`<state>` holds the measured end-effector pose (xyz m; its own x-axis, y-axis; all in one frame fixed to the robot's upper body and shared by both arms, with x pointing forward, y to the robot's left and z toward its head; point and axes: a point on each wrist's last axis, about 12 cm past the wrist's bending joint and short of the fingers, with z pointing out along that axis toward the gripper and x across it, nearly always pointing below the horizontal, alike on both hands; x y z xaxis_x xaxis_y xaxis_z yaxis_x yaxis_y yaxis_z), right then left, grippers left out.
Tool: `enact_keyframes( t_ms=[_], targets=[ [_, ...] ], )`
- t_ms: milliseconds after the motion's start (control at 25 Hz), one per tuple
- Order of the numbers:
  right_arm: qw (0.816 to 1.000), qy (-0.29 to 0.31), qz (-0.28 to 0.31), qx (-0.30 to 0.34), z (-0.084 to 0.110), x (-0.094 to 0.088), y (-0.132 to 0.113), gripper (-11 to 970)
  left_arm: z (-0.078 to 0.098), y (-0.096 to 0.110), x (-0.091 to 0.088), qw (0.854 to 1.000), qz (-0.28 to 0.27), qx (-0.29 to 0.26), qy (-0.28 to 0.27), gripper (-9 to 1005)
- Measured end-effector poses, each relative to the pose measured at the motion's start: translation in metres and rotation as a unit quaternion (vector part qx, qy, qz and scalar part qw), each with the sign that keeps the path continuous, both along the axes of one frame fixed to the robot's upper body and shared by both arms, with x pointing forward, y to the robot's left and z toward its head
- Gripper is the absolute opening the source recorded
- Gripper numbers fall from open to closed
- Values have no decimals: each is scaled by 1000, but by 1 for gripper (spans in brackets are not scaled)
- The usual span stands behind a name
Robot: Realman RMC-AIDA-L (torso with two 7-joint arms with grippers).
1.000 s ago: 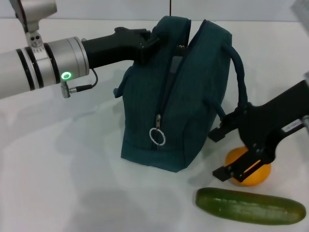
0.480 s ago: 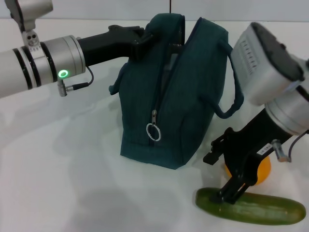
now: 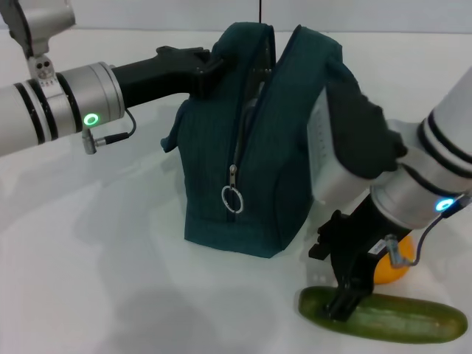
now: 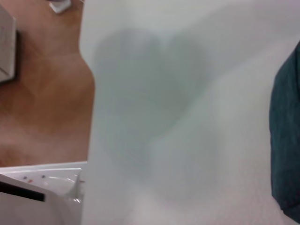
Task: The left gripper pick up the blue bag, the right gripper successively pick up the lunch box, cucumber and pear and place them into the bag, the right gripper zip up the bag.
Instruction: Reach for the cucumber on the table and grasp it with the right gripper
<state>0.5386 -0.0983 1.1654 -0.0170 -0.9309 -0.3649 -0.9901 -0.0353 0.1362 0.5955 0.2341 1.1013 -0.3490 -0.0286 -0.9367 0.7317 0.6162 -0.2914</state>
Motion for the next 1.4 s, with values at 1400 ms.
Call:
enact_keyframes(
  t_ms=[1400],
  targets=[
    [999,-16,-26,-43,-18,-8,1,867,3,-4,9,1000,15,13,-4,110]
  ],
)
